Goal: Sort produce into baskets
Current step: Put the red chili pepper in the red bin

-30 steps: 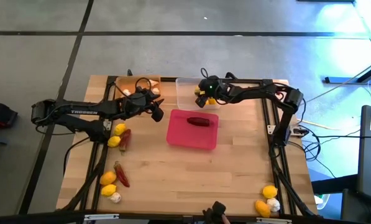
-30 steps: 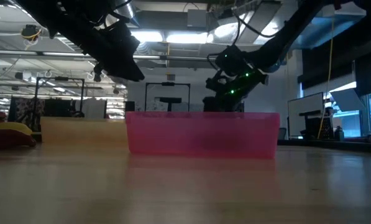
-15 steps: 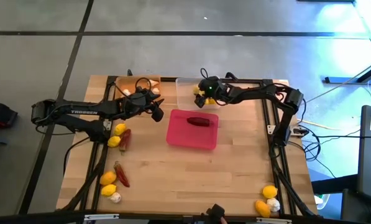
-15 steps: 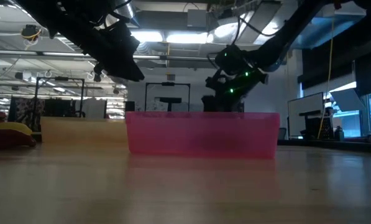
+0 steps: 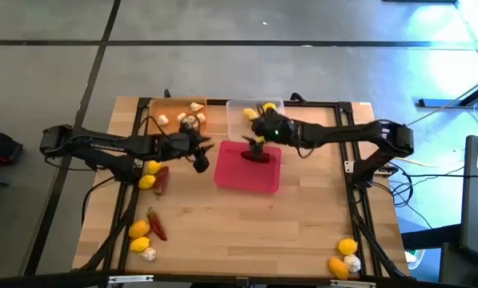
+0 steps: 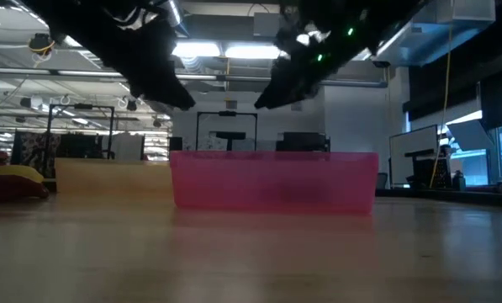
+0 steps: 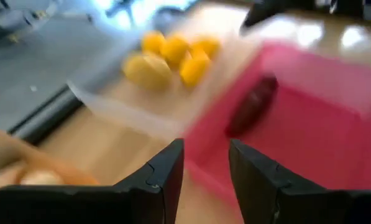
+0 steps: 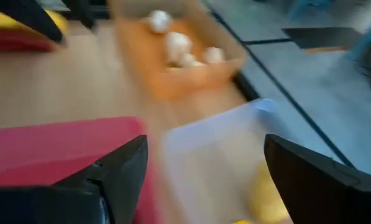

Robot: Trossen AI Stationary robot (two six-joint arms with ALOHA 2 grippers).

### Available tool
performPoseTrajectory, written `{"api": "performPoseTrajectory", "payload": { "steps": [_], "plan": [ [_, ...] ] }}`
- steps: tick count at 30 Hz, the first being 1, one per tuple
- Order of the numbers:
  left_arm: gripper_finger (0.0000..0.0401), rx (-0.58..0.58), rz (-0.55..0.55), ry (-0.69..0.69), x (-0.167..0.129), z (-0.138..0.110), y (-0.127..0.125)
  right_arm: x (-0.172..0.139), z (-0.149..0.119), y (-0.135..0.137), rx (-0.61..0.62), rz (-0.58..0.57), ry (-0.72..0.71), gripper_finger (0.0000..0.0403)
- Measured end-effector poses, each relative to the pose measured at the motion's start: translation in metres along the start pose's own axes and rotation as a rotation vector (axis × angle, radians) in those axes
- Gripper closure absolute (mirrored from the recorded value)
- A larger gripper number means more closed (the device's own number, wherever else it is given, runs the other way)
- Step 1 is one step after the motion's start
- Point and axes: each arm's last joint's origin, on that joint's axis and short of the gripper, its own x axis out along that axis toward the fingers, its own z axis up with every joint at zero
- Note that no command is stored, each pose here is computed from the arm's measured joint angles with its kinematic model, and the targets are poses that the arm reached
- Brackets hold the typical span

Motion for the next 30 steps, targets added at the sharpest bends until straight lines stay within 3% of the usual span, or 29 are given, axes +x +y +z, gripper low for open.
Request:
{"api": "performPoseTrajectory", "payload": {
  "steps": [7, 15, 30],
  "plan": [
    [0.0278, -0.021, -0.070, 0.229, -0.023, -0.018, -0.027, -0.027, 0.000, 0.057, -0.108, 0.166, 0.029, 0.0093],
    [0.0278, -0.219, -0.089, 0.570, -0.049, -0.052, -0.041, -0.040, -0.004, 0.091, -0.172, 0.243, 0.029, 0.0093],
    [0.0263, -0.153, -0.048, 0.599, -0.044, -0.065, -0.032, -0.034, -0.009, 0.094, -0.162, 0.241, 0.052, 0.0093]
  ]
}}
